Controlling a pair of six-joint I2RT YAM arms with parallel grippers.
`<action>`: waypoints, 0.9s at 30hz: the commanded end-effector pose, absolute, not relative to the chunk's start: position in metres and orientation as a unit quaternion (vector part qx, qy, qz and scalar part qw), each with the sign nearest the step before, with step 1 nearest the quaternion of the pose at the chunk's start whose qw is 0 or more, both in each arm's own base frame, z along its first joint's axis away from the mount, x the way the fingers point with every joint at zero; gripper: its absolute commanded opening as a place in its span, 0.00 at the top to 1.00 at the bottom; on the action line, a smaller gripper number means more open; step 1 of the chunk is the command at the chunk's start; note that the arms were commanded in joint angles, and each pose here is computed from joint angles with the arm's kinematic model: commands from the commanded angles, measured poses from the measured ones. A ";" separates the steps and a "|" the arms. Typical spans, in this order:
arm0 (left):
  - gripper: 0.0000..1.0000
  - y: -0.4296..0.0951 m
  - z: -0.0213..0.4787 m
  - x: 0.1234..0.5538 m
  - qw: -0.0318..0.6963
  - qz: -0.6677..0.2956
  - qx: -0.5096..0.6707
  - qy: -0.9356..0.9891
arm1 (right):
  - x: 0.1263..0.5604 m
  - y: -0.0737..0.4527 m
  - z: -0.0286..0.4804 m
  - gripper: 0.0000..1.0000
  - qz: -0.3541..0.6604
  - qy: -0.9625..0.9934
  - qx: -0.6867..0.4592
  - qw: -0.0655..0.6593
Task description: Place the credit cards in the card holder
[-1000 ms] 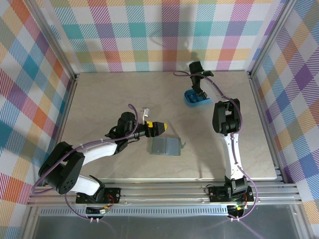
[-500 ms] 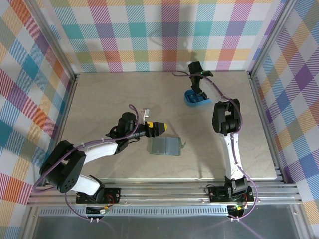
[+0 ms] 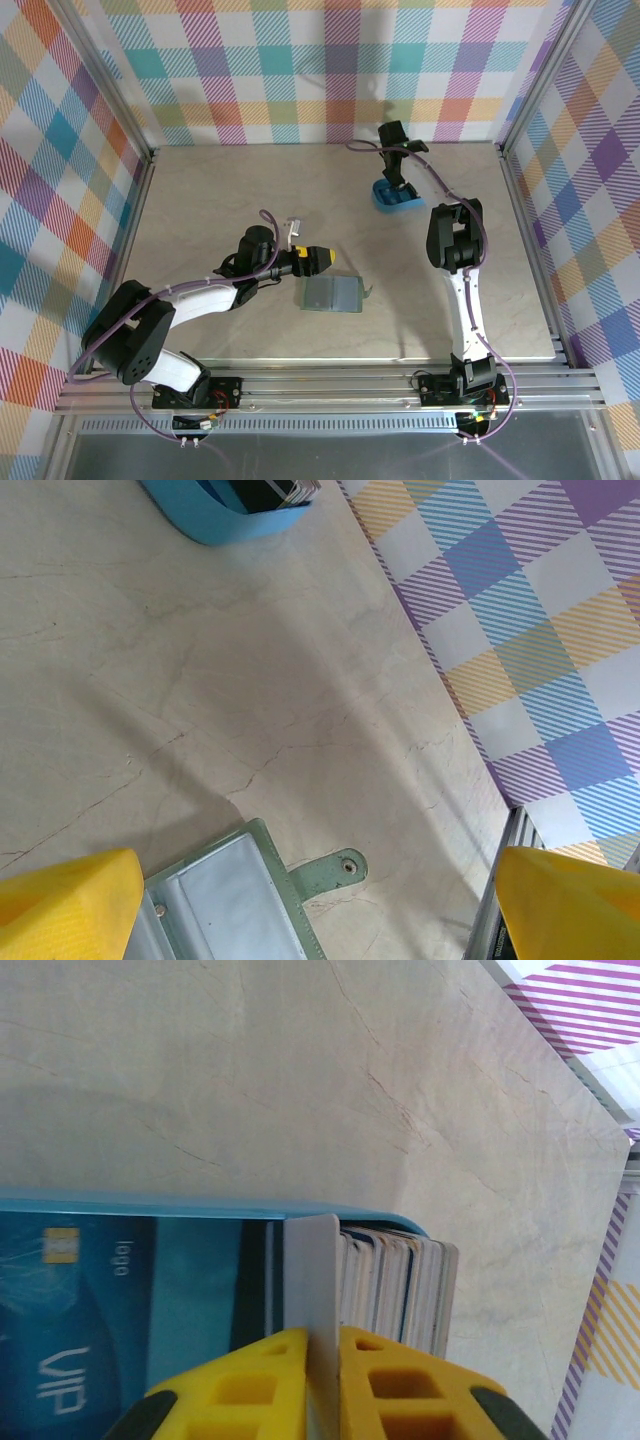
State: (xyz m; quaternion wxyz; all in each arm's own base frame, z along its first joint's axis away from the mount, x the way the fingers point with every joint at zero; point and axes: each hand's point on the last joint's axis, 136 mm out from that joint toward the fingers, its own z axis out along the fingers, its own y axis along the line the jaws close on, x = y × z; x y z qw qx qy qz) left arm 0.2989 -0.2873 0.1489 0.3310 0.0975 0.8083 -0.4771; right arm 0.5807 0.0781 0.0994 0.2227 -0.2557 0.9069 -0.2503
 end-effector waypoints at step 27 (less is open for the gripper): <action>0.11 -0.252 0.228 0.281 0.361 -0.506 0.004 0.783 | 0.332 0.170 0.335 1.00 0.122 0.682 -0.363 0.623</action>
